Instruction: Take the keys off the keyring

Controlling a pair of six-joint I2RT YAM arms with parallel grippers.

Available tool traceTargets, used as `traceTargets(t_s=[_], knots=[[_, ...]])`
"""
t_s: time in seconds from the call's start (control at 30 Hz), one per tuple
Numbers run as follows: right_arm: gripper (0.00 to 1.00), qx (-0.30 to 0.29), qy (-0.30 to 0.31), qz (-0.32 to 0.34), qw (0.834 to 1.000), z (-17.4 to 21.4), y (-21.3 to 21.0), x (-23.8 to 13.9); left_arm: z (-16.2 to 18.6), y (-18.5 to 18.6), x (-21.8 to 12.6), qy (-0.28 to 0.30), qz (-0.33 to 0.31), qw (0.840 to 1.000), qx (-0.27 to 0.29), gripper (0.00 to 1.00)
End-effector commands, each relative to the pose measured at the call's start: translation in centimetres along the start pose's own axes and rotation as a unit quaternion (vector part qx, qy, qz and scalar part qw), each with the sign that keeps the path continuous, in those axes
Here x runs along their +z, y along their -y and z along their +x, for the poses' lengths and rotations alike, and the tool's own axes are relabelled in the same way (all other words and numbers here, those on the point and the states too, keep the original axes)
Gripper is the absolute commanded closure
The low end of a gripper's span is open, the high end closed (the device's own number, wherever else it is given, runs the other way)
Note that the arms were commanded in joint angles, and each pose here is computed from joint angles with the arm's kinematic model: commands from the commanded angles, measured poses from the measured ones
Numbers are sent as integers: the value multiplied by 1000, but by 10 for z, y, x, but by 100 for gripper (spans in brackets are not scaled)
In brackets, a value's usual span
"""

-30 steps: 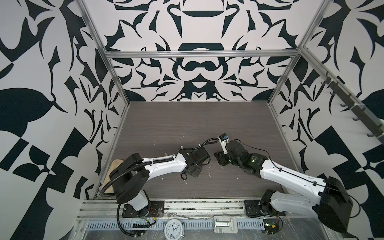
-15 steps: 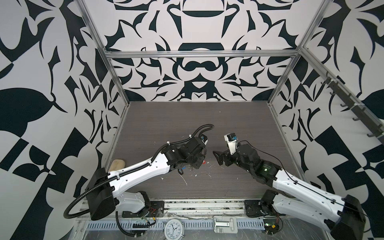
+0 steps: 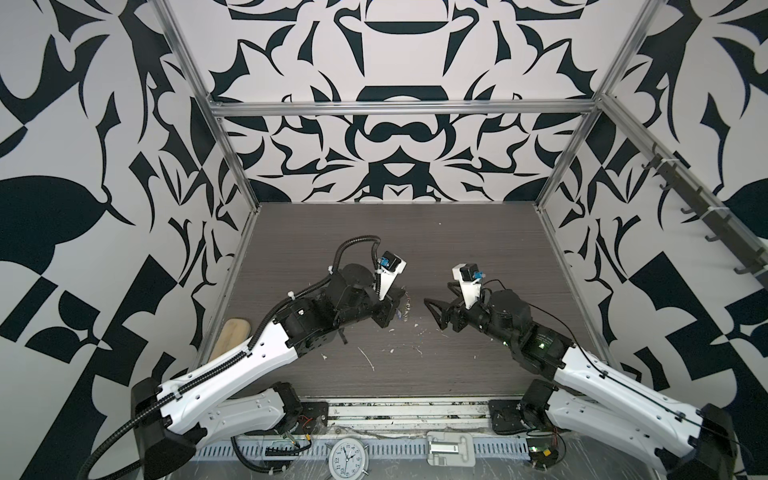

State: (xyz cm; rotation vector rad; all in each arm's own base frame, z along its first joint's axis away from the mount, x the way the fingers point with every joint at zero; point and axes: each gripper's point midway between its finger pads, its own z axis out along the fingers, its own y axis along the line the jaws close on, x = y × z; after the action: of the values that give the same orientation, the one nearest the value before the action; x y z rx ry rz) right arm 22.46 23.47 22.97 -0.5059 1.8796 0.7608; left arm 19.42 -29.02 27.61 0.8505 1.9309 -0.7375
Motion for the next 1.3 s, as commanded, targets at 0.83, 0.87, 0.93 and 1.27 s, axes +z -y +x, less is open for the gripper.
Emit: traceTargets(t_s=[0.83, 0.87, 0.93, 1.27], knots=[[18, -22, 93, -126, 987, -90, -60, -16, -28, 46, -38, 61, 128, 987, 69, 100], [19, -30, 86, -137, 986, -89, -64, -16, -27, 46, -39, 62, 126, 988, 69, 100], [26, -52, 84, -173, 980, -88, -75, -19, -27, 46, -40, 63, 129, 987, 70, 100], [29, -5, 88, -356, 930, -102, -90, -38, -25, 51, -48, 65, 151, 984, 72, 100]])
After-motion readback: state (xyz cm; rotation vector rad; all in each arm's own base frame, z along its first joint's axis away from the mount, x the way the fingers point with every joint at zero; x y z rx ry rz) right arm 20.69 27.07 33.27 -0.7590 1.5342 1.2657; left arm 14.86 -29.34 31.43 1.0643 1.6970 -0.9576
